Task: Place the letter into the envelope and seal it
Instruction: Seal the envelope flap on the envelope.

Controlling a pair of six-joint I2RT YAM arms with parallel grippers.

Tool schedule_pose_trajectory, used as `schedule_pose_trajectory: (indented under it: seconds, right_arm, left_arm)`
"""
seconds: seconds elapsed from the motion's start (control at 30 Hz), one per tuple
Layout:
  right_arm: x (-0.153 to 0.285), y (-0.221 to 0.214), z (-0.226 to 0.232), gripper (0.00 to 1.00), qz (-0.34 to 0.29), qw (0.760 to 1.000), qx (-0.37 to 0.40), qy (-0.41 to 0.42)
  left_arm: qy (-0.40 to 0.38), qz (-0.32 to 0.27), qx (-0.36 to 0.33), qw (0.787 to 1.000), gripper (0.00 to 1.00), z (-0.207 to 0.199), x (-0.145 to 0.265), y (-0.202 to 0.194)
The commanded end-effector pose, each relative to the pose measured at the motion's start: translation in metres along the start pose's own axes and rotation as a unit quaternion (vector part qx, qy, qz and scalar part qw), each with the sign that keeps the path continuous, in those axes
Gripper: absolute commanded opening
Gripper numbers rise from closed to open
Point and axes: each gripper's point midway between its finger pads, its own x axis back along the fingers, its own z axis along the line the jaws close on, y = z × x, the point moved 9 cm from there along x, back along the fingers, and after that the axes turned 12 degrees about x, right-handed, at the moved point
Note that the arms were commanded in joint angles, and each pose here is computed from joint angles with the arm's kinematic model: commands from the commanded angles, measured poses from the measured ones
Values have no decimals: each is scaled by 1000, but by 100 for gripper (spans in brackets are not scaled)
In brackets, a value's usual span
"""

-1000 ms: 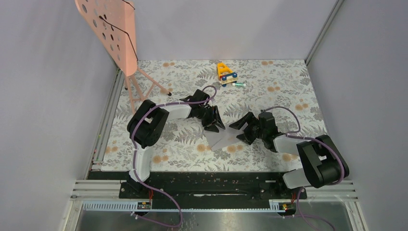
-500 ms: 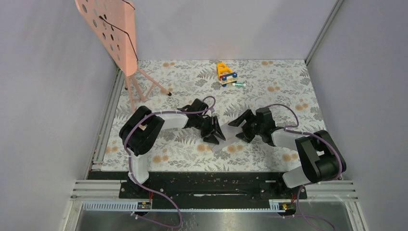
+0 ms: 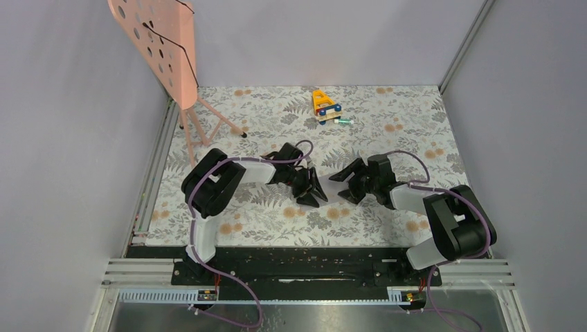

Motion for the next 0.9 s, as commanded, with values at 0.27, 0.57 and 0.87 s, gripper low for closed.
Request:
schedule_pose_trajectory:
  seconds: [0.27,0.57,0.87]
  right_arm:
    - [-13,-7,-11,10,17,1000,-3,-25]
    - [-34,-15,5,0,40,998,22,-35]
    - [-36,-22,-9,0,42,996,26,-78]
  left_arm:
    - [27,-54,29,998,46,27,1,18]
    - [23,-53,28,998,46,25,2,18]
    - [-9,-53,38,998,46,19,10,17]
